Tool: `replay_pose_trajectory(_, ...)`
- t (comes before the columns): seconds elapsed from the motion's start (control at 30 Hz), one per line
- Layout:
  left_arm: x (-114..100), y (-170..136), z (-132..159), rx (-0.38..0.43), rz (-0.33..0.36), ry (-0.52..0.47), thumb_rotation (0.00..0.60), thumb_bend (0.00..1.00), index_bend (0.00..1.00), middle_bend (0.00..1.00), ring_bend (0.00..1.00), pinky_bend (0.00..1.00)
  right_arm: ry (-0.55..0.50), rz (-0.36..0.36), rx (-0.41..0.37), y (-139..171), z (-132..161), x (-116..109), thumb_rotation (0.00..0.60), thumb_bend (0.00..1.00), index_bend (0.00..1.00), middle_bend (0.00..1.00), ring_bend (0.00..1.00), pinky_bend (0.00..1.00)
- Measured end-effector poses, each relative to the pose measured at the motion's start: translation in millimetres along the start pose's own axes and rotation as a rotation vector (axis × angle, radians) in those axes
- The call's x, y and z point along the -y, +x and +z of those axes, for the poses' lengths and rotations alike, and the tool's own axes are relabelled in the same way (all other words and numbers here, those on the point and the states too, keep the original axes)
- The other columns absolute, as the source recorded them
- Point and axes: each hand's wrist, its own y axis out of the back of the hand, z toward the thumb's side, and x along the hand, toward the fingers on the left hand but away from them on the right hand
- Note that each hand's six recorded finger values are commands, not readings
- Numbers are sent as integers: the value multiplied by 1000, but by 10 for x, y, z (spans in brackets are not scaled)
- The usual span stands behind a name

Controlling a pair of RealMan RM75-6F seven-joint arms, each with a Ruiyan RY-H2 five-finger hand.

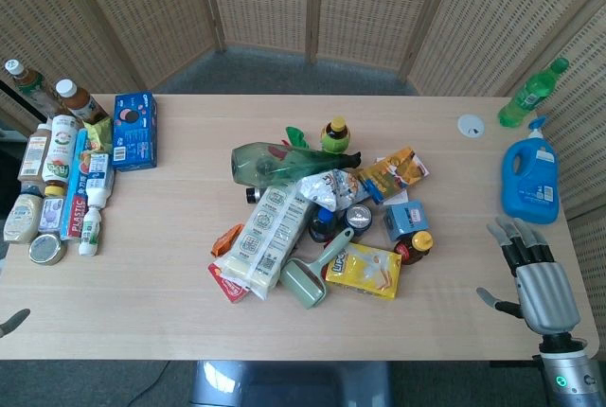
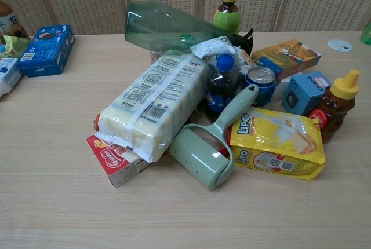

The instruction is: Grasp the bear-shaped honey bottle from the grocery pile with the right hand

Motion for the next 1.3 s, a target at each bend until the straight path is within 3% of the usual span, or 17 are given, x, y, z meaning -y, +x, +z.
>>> replay_pose_trajectory(0.3, -2, 4, 12, 9, 8, -5, 600, 0, 24, 0, 0, 0, -48, 20, -7, -5, 19, 34, 600, 0, 0, 0, 0, 0)
replay_pose_trajectory(0.6, 29, 17, 6, 3, 0, 7, 600, 0, 25, 0, 0, 0, -245, 61, -51, -107, 157, 162, 600, 0, 0, 0, 0, 0)
replay_pose_trajectory(0.73, 61, 26, 19, 3, -6, 13, 600, 0, 24, 0, 0, 0, -367, 120, -81, -242, 268, 325, 600, 0, 0, 0, 0, 0)
replay_pose_trajectory(0.83, 94, 38, 23, 2, -16, 19, 600, 0, 24, 0, 0, 0, -399, 164, -94, -353, 360, 485, 600, 0, 0, 0, 0, 0)
replay_pose_trajectory(1.13, 137, 59, 17, -4, -28, 26, 600, 0, 28, 0, 0, 0, -438, 219, -93, -633, 600, 859, 600, 0, 0, 0, 0, 0)
replay_pose_trajectory(1.3, 129, 59, 14, -7, -24, 25, 600, 0, 29, 0, 0, 0, -423, 229, -74, -725, 590, 973, 600, 0, 0, 0, 0, 0)
